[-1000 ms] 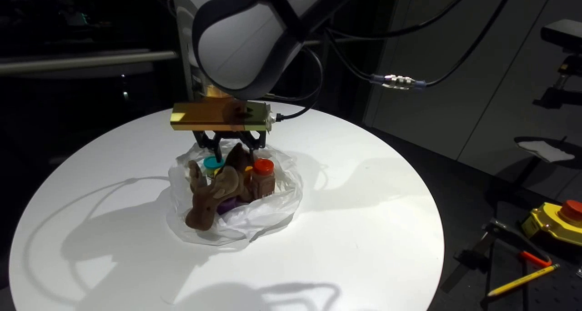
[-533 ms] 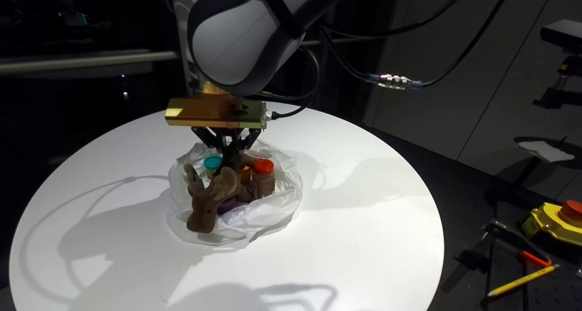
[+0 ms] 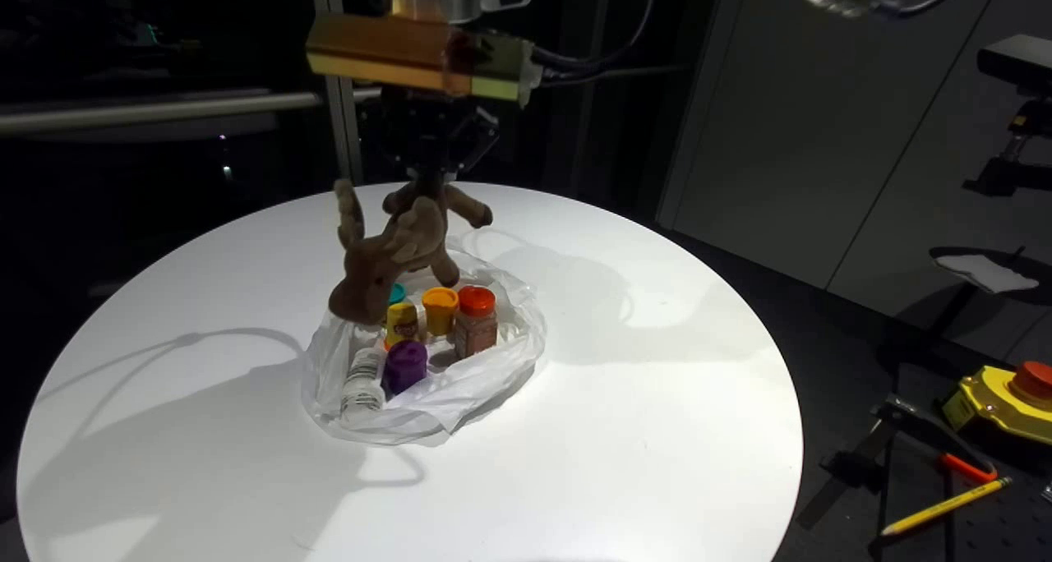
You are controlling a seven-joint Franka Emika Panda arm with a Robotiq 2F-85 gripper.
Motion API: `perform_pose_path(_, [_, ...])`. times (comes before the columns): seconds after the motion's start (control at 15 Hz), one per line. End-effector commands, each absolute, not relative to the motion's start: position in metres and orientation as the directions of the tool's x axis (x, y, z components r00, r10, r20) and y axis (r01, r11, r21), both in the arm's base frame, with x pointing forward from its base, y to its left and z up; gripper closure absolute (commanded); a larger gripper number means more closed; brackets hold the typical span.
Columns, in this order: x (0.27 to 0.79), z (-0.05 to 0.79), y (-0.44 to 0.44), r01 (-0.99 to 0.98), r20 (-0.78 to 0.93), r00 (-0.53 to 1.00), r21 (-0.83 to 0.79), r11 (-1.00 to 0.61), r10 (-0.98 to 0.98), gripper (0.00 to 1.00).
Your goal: Remove the contents from the plastic bag.
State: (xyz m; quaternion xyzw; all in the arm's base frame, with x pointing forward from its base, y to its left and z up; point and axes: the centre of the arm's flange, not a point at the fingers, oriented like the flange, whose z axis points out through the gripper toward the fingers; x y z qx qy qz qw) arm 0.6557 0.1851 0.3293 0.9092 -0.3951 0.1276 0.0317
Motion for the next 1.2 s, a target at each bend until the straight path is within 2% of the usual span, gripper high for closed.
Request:
perform_pose_path(0.0, [0.593,0.374,0.134,-0.761,0.301,0.618,-0.003,-0.648,-0.727,0.96])
perform_pose_path(0.33, [0.538,0.341,0.035,-0.806,0.226,0.592,0.151,-0.573,-0.774,0.96])
perform_pose_path(0.67, [0.522,0.286,-0.036,-0.783,0.175,0.601,0.322,-0.531,-0.780,0.96])
perform_pose_path(0.73, [0.521,0.281,-0.040,-0.770,0.151,0.613,0.334,-0.544,-0.775,0.66])
perform_pose_path(0.93, [0.523,0.286,-0.017,-0.709,0.091,0.688,0.297,-0.640,-0.720,0.46])
perform_pose_path(1.13, [0.531,0.303,0.038,-0.654,0.092,0.751,0.241,-0.717,-0.654,0.22])
